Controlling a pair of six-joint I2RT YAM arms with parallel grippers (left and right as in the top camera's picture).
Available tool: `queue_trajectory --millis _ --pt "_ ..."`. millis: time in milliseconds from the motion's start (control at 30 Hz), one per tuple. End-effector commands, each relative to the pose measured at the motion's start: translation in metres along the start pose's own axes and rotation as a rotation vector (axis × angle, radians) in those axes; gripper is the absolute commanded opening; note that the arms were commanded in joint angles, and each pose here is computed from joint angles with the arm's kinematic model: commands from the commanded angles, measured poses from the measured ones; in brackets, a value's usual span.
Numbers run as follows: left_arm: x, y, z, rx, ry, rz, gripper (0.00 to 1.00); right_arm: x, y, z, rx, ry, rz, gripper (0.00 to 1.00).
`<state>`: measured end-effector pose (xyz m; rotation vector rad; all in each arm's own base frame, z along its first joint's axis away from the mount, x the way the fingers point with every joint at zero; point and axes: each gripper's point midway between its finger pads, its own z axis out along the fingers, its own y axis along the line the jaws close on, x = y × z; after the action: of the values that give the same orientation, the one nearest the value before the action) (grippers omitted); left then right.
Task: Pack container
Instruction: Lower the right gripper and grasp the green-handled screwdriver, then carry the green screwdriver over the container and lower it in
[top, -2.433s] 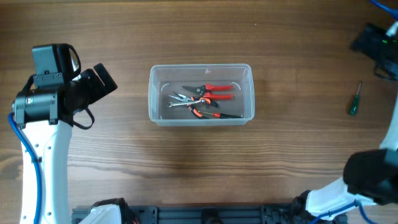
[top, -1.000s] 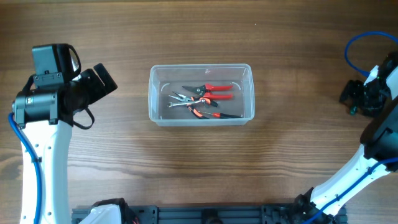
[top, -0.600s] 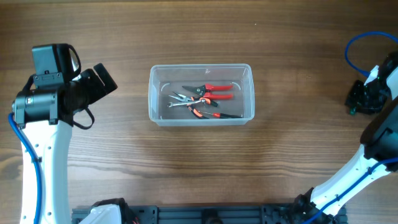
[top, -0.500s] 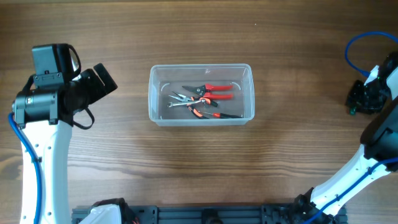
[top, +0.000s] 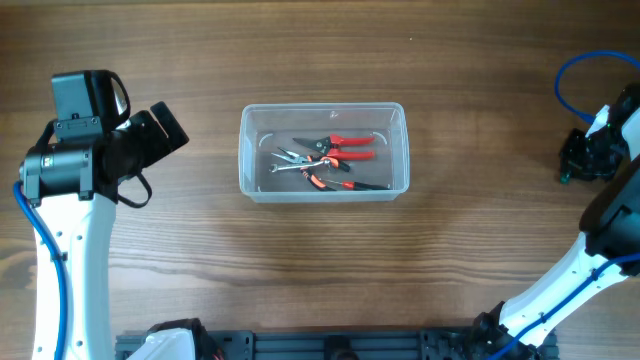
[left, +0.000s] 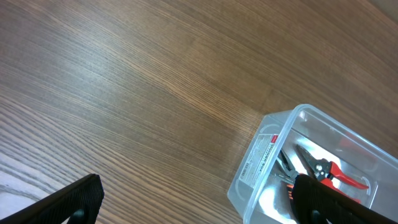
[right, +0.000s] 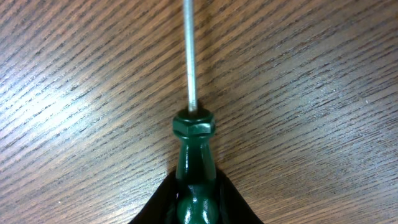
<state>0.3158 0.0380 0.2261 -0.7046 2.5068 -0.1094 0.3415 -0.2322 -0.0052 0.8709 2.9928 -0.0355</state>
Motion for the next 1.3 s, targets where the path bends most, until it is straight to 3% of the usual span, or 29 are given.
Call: queue_trajectory --millis 0,100,300,467,600,700,900,1000,1133,1267 --pt "0.000 -0.004 0.000 0.015 0.004 0.020 1.00 0.020 0.013 0.025 -0.063 0.081 -0.003 0.11" --pt "0.000 -0.004 0.000 0.015 0.004 0.020 1.00 0.019 0.013 0.025 -0.063 0.078 -0.002 0.04" --pt "0.000 -0.004 0.000 0.014 0.004 0.020 1.00 0.015 0.020 0.019 -0.098 0.060 0.006 0.04" --pt "0.000 -0.004 0.000 0.014 0.004 0.020 1.00 -0.001 0.044 -0.018 -0.178 -0.032 -0.071 0.04" --pt "0.000 -0.004 0.000 0.014 0.004 0.020 1.00 -0.013 0.092 -0.086 -0.230 -0.205 -0.281 0.04" --pt "0.000 -0.004 0.000 0.014 0.004 0.020 1.00 -0.001 0.147 -0.145 -0.282 -0.346 -0.533 0.04" --pt "0.000 -0.004 0.000 0.014 0.004 0.020 1.00 0.086 0.270 -0.232 -0.309 -0.570 -1.205 0.04" --pt "0.000 -0.004 0.000 0.014 0.004 0.020 1.00 0.142 0.320 -0.238 -0.322 -0.593 -1.532 0.04" --pt "0.000 -0.004 0.000 0.014 0.005 0.020 1.00 0.198 0.359 -0.218 -0.328 -0.556 -1.828 0.04" --pt "0.003 -0.002 0.000 0.008 0.018 0.020 1.00 0.223 0.374 -0.189 -0.344 -0.470 -1.945 0.04"
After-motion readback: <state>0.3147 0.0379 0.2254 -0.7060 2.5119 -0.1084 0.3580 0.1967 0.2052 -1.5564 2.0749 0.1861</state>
